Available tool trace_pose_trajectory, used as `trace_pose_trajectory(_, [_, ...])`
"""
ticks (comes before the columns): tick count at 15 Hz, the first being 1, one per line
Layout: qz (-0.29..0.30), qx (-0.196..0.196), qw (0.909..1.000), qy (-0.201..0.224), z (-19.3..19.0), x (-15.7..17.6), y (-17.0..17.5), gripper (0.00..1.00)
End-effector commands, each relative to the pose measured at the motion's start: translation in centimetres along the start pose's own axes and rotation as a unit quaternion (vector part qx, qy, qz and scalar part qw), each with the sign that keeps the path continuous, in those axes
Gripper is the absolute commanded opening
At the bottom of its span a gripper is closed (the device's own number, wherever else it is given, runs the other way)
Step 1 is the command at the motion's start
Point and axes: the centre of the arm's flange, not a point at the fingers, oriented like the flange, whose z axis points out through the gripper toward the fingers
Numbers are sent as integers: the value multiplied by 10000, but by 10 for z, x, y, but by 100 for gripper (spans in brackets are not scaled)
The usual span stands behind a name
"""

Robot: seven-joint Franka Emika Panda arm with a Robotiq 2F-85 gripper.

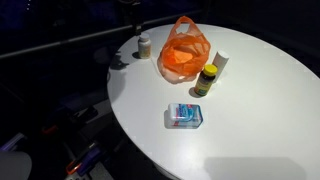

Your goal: Put the white bottle onto the carrier bag

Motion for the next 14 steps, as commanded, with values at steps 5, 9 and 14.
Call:
trace_pose_trajectory(5, [175,-45,9994,304,32,20,-17,100])
trace_pose_trajectory(9, [210,-57,9986,490,38,30,-23,100])
trace_pose_trajectory(14, [247,-154,9976,636,41,38,-24,56])
